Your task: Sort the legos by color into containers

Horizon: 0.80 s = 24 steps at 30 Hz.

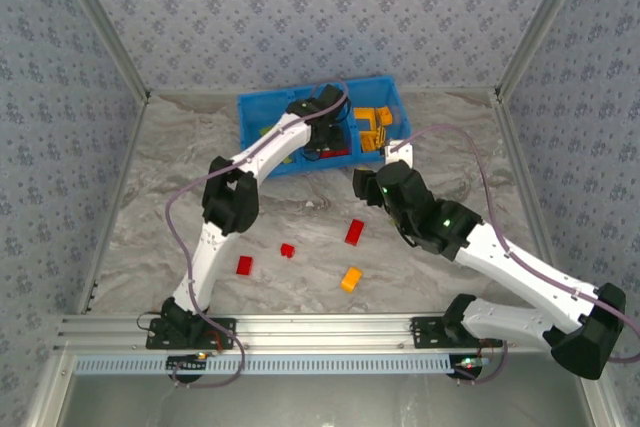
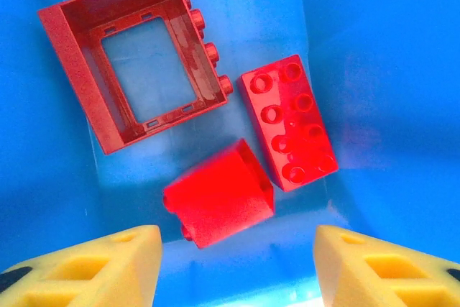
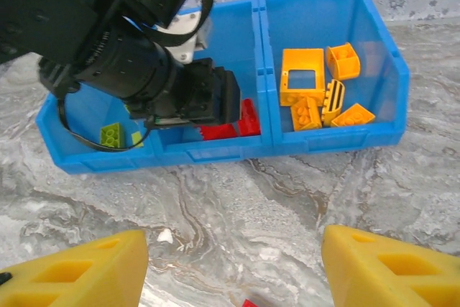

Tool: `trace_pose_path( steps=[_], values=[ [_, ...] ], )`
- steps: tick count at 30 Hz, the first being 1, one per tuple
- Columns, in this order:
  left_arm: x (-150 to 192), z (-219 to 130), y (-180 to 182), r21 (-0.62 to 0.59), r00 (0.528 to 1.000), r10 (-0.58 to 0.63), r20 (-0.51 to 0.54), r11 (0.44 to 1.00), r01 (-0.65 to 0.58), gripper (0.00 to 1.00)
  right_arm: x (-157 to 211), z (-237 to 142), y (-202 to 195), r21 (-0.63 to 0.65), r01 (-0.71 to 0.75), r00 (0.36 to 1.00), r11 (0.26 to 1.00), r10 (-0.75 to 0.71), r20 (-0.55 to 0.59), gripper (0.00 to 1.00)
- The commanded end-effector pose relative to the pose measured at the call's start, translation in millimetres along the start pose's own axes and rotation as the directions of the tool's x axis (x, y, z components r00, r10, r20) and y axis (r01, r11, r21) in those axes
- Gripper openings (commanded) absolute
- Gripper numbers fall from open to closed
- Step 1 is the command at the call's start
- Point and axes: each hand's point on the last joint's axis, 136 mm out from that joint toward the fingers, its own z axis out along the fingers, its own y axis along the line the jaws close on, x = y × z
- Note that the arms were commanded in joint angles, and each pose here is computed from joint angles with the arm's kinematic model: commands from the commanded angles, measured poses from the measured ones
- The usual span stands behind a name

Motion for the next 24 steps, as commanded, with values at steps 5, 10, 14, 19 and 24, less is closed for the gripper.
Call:
trace_pose_path(
  steps=[5,10,14,19,24],
  values=[
    [-37,-119,-11,0.087,0.979,-0.028,0.202,0.996,0.01,0.55,4,-10,-32,0.093,-0.049,0.998,0.994,0.053,-0.039,0.66],
    [-27,-172,-7,0.158,0.958,-0.055,0.281,0.987,0.011,0.53,19,-10,-55,0.158,-0.085,0.991,0.984,0.1,-0.094,0.65],
    [-1,-207,2,0.191,0.949,-0.044,0.311,0.981,-0.017,0.53,21,-12,-61,0.156,-0.109,0.988,0.982,0.125,-0.096,0.65],
    [47,-243,4,0.278,0.948,0.009,0.319,0.955,-0.103,0.54,43,-12,-64,0.183,-0.129,0.969,0.975,0.164,-0.187,0.63],
    [129,-262,-5,0.452,0.952,0.165,0.257,0.85,-0.269,0.57,109,-11,-48,0.227,-0.217,0.873,0.95,0.292,-0.391,0.57]
  ],
)
